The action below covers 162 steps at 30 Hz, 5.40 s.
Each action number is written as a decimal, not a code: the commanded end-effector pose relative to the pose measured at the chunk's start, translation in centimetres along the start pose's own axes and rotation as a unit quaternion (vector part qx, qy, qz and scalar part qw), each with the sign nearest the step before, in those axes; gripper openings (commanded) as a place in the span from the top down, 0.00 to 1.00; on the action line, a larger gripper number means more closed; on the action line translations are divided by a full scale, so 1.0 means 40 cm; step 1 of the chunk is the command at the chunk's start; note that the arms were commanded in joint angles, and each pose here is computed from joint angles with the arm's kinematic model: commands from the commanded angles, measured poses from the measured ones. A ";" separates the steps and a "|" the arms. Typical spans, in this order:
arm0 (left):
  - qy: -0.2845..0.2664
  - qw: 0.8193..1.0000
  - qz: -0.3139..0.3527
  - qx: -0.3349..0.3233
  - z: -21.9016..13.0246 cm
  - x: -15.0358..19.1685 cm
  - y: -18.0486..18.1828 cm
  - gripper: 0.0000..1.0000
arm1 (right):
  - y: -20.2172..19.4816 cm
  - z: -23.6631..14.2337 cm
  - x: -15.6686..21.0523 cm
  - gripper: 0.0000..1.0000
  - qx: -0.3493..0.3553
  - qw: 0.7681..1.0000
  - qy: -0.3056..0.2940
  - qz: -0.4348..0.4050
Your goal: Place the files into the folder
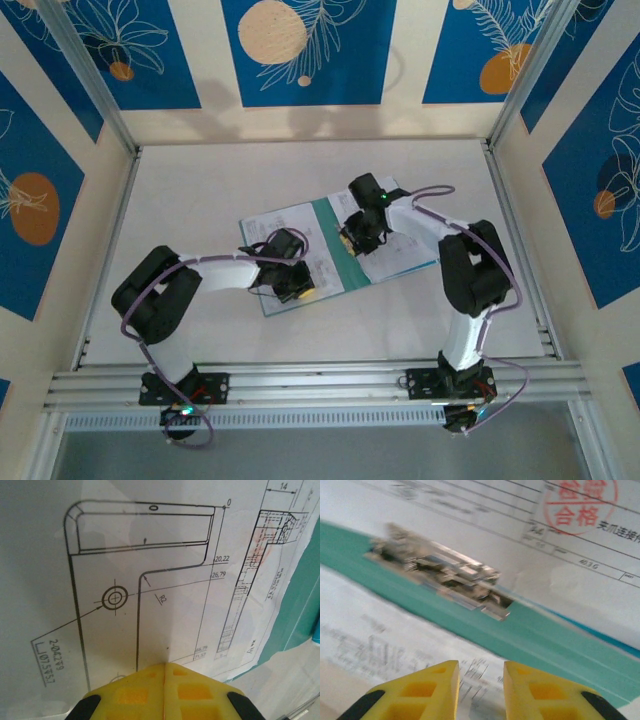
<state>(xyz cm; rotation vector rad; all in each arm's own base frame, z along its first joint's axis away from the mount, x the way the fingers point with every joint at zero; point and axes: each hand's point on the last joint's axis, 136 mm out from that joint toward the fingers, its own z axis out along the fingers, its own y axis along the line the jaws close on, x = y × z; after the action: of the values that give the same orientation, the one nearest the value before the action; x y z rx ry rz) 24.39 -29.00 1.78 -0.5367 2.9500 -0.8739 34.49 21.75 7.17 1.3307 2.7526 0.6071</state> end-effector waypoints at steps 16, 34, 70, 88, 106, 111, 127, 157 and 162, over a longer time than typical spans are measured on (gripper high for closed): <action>-0.009 0.984 0.049 -0.172 -0.109 -0.054 0.217 0.92 | -0.137 -0.146 -0.018 0.74 -0.021 0.989 -0.025 -0.144; -0.059 0.993 0.034 -0.101 -0.271 -0.150 0.144 0.63 | -0.104 0.025 0.226 0.85 0.038 0.949 0.132 -0.284; -0.046 0.989 0.096 -0.101 -0.252 -0.327 0.302 0.44 | -0.289 0.145 0.222 0.98 0.171 0.946 0.177 -0.210; -0.044 0.983 0.167 -0.069 -0.207 -0.301 0.200 0.43 | -0.309 0.154 0.224 0.98 0.175 0.947 0.183 -0.196; -0.079 0.973 0.173 -0.132 -0.290 -0.291 0.246 0.44 | -0.316 0.159 0.213 0.98 0.179 0.947 0.184 -0.191; -0.066 0.968 0.188 -0.153 -0.282 -0.322 0.249 0.43 | -0.318 0.159 0.212 0.99 0.180 0.947 0.186 -0.191; -0.030 0.969 0.177 -0.168 -0.232 -0.304 0.289 0.42 | -0.327 0.164 0.204 0.99 0.183 0.947 0.186 -0.188; 0.005 0.967 0.128 -0.219 -0.259 -0.123 0.367 0.38 | -0.332 0.175 0.196 0.99 0.185 0.946 0.190 -0.188; -0.004 0.967 0.121 -0.223 -0.280 -0.112 0.371 0.38 | -0.335 0.175 0.193 0.99 0.185 0.946 0.190 -0.188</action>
<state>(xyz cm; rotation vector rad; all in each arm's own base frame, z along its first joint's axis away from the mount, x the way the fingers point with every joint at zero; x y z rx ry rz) 24.01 -10.76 2.82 -0.1396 3.0869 -0.2380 23.51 26.23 1.36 0.6654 3.3493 0.7062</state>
